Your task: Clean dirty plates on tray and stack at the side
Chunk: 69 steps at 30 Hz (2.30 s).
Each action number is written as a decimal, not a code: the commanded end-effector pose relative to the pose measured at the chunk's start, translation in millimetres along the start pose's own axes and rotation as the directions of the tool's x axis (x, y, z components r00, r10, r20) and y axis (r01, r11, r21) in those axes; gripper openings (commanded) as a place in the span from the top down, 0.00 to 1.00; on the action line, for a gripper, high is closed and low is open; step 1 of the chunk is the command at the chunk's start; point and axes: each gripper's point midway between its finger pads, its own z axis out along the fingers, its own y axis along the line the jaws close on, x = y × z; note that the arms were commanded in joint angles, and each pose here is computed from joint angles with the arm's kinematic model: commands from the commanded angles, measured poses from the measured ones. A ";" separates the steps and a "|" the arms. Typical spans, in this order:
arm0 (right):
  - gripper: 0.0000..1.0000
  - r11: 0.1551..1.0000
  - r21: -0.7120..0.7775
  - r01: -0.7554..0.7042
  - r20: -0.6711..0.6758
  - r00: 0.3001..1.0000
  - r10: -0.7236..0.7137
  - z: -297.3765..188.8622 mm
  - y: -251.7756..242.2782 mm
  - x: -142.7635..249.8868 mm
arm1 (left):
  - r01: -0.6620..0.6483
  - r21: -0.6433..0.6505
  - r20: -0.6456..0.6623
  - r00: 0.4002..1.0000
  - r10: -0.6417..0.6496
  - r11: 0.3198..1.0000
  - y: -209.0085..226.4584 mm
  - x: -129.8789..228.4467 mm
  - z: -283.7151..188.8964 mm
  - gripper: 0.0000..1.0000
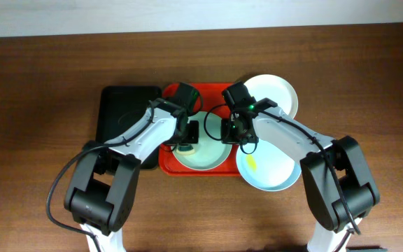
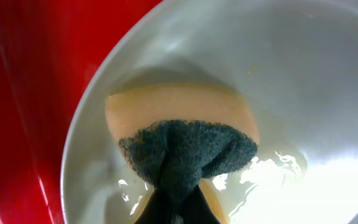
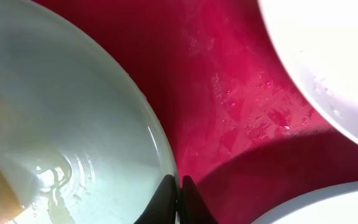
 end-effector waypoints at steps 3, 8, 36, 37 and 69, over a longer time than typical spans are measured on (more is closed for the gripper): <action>0.96 1.000 0.003 0.003 0.006 1.000 -0.003 -1.2 1.1 1.2 | -0.016 0.013 -0.130 0.991 0.018 1.000 -16.5 36.7 17.0 1.00; 0.96 1.000 0.003 0.003 0.006 1.000 -0.003 -1.2 1.1 1.2 | -0.046 0.207 -0.161 0.984 0.080 0.977 -59.8 44.8 17.4 1.00; 0.96 1.000 0.004 0.003 0.005 1.000 -0.003 -1.2 1.0 1.4 | 0.030 -0.011 -0.120 0.992 -0.031 0.999 3.7 27.6 20.7 1.00; 0.96 1.000 0.003 0.003 0.006 1.000 -0.003 -1.2 1.1 1.3 | 0.035 0.025 -0.151 0.988 -0.031 0.999 -2.6 33.5 21.6 1.00; 0.44 1.000 -0.005 0.003 0.019 1.000 -0.003 -1.2 3.1 -2.0 | -0.001 0.030 0.149 0.989 -0.003 1.000 51.4 -41.5 -84.5 1.00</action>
